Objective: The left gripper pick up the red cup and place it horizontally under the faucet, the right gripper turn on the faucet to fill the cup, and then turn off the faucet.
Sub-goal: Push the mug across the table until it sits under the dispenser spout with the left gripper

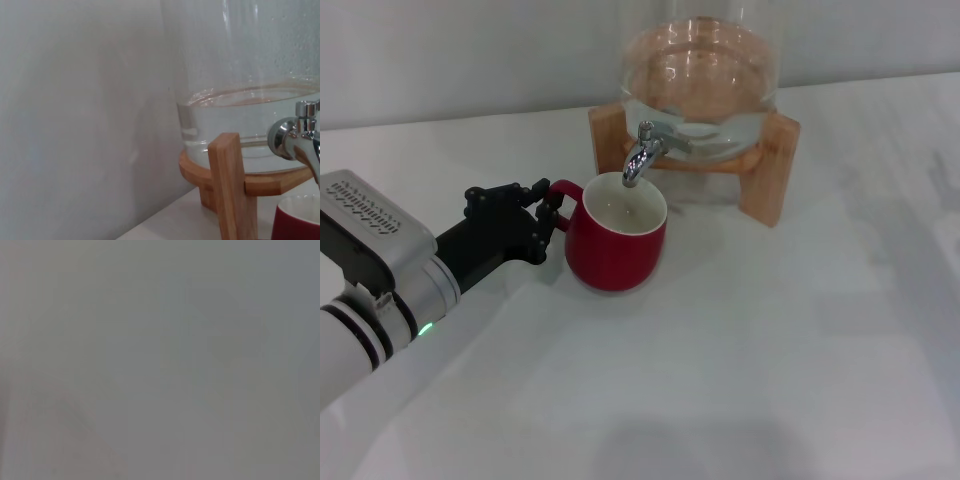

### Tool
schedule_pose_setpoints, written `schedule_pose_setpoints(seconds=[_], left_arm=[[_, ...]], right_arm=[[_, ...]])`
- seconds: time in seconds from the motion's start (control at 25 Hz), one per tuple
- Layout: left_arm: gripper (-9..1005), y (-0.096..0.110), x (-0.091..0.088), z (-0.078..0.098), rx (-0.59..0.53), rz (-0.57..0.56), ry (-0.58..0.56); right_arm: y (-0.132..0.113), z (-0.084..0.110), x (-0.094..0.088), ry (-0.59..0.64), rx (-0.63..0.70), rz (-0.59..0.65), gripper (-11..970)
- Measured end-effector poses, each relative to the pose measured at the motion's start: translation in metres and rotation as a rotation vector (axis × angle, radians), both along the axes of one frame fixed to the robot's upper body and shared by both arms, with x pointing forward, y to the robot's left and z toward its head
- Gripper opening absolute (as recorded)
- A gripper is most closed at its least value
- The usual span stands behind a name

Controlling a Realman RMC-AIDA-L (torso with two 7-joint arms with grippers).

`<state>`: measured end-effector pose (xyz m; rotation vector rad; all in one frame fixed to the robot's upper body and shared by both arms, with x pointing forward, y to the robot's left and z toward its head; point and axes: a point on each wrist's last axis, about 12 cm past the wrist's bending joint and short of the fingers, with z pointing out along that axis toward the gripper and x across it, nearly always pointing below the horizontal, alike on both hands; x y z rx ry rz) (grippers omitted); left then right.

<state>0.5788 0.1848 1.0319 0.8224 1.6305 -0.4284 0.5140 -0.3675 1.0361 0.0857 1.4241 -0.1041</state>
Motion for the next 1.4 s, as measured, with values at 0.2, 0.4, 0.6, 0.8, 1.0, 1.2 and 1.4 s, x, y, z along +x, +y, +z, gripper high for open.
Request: schedule_pose_setpoints(seconds=[0.2,0.4,0.6,0.8,1.0,1.2,1.4], left_arm=[[143,-0.001,0.003,-0.001,0.024,0.008,0.009],[142,-0.002,0.005,-0.001,0.044,-0.001,0.012],[135,-0.005,0.007,-0.001,0.07,-0.006,0.018],[126,-0.006,0.01,-0.002,0.095,-0.004,0.026],[107,-0.007,0.011,-0.002,0.1,-0.006,0.027],[96,-0.01,0.012,-0.001,0.115,-0.019,0.024],[95,-0.013,0.011,-0.001,0.117,-0.029,0.024]], right_arm=[[0.0,0.001,0.001,-0.002,-0.001,0.002,658],[0.0,0.001,0.002,-0.003,-0.001,0.003,658],[0.001,0.002,0.002,-0.011,-0.002,0.005,658],[0.002,0.003,0.003,-0.019,0.001,0.008,658],[0.003,0.003,0.003,-0.02,0.001,0.01,658],[0.004,0.004,0.005,-0.024,0.002,0.014,658],[0.004,0.005,0.006,-0.025,0.001,0.015,658]])
